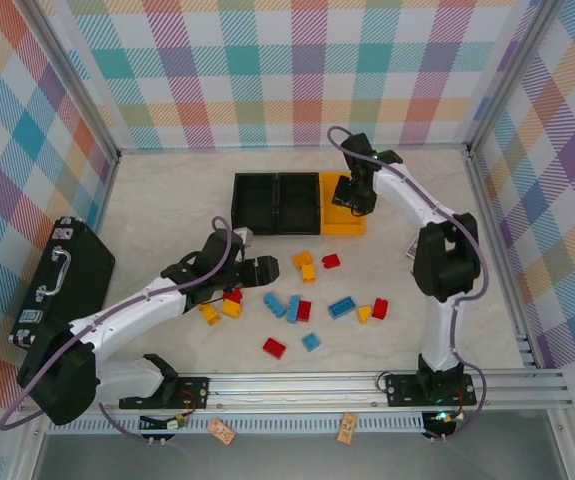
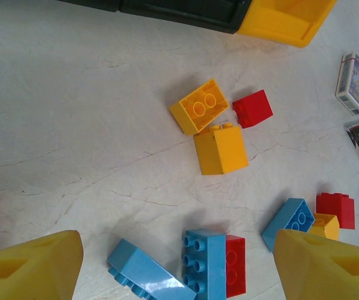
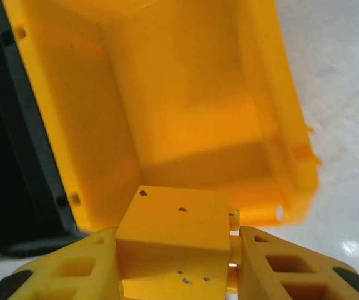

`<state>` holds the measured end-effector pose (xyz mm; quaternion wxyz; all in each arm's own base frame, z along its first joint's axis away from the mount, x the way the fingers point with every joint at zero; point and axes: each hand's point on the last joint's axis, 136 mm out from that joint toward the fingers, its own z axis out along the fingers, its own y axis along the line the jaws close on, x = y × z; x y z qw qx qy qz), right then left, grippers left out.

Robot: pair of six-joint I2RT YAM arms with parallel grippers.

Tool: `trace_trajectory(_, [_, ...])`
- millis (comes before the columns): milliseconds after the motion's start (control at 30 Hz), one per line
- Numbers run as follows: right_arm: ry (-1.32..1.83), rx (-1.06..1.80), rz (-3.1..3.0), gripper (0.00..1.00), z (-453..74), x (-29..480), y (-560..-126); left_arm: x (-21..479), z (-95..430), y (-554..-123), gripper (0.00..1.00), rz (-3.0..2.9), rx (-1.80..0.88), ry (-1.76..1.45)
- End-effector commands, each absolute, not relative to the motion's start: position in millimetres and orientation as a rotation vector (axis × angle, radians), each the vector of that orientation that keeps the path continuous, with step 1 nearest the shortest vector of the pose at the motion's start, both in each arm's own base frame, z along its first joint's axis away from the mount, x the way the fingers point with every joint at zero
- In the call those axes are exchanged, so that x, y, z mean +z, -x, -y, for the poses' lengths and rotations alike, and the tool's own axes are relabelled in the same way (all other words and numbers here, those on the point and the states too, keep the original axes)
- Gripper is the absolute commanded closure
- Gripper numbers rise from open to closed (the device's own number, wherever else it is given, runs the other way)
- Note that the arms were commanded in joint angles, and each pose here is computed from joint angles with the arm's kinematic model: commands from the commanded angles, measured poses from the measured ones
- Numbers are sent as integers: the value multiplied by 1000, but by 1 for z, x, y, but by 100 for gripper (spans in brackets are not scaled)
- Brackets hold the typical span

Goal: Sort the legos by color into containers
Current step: Pick up the lego from the middle-right of the table, then place the lego in the container.

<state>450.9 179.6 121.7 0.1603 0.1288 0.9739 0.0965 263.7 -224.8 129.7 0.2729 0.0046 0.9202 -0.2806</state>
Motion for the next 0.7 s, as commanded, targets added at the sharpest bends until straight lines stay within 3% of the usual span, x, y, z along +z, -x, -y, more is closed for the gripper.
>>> trace_trajectory(0, [-338, 225, -2832, 61, -181, 114, -455, 140, 228, -266, 20, -2452, -753, 4])
trace_trajectory(367, [-357, 183, -2865, 52, -183, 94, -466, 138, 214, -259, 20, -2452, -700, 38])
trace_trajectory(500, [-352, 185, -2859, 45, -183, 100, -467, 138, 212, -259, 19, -2453, -687, 41])
trace_trajectory(667, [-333, 206, -2835, 43, -183, 118, -465, 138, 210, -262, 18, -2449, -671, 69])
